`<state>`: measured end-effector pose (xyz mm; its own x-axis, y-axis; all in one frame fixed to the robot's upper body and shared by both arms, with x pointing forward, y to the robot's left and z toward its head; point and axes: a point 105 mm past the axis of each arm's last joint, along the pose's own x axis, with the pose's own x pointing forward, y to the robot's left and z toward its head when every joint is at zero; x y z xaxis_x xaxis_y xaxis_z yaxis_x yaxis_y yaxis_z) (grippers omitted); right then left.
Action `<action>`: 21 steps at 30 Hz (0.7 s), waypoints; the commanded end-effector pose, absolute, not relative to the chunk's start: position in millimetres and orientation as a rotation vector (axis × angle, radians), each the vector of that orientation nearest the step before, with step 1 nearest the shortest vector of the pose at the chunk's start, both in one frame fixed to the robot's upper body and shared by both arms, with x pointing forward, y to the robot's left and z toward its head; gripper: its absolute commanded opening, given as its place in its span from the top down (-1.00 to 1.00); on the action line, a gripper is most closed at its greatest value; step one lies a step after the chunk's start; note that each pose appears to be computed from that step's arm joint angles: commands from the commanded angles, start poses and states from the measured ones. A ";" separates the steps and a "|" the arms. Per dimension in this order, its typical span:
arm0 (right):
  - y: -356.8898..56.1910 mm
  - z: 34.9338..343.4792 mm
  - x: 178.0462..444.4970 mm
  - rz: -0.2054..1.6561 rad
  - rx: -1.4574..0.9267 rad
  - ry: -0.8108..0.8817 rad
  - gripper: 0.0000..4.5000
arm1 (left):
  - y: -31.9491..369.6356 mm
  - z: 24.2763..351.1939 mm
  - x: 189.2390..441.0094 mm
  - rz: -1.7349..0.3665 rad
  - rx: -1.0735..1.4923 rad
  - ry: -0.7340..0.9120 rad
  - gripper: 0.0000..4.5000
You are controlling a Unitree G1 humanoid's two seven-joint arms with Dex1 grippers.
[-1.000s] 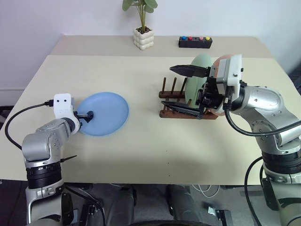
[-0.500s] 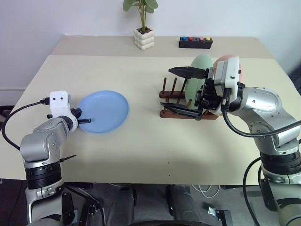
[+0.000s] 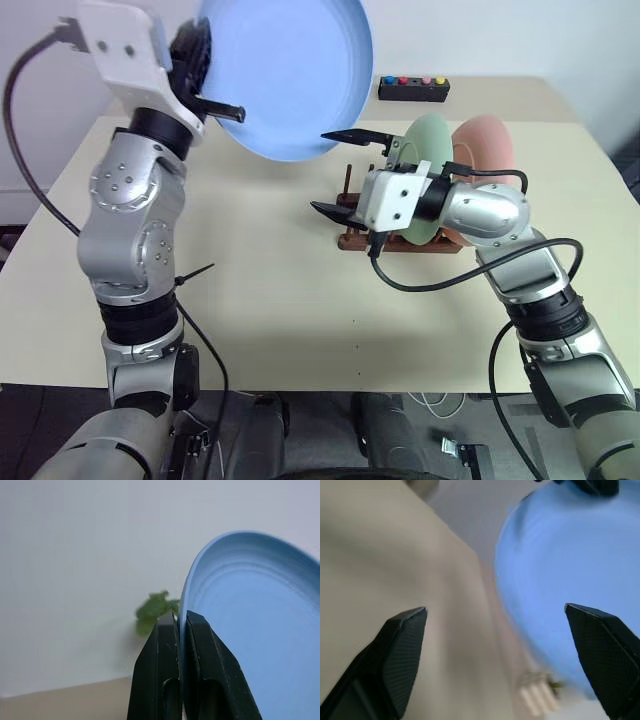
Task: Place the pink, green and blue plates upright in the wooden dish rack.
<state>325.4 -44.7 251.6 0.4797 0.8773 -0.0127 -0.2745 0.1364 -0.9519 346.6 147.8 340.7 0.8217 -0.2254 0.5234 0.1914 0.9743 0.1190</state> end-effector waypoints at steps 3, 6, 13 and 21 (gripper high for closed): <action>-39.3 264.4 326.6 0.853 -1.265 -0.797 -1.00 | 128.3 354.2 332.3 -0.279 0.067 -0.621 0.99; -40.1 263.7 330.3 0.834 -1.283 -0.805 -1.00 | 124.3 351.4 332.1 -0.294 0.058 -0.607 0.99; -41.8 253.1 338.3 0.818 -1.348 -0.774 -0.43 | 114.1 346.1 328.5 -0.354 0.041 -0.583 1.00; -41.9 253.8 340.0 0.801 -1.358 -0.783 0.98 | 118.8 347.7 328.1 -0.350 0.018 -0.584 1.00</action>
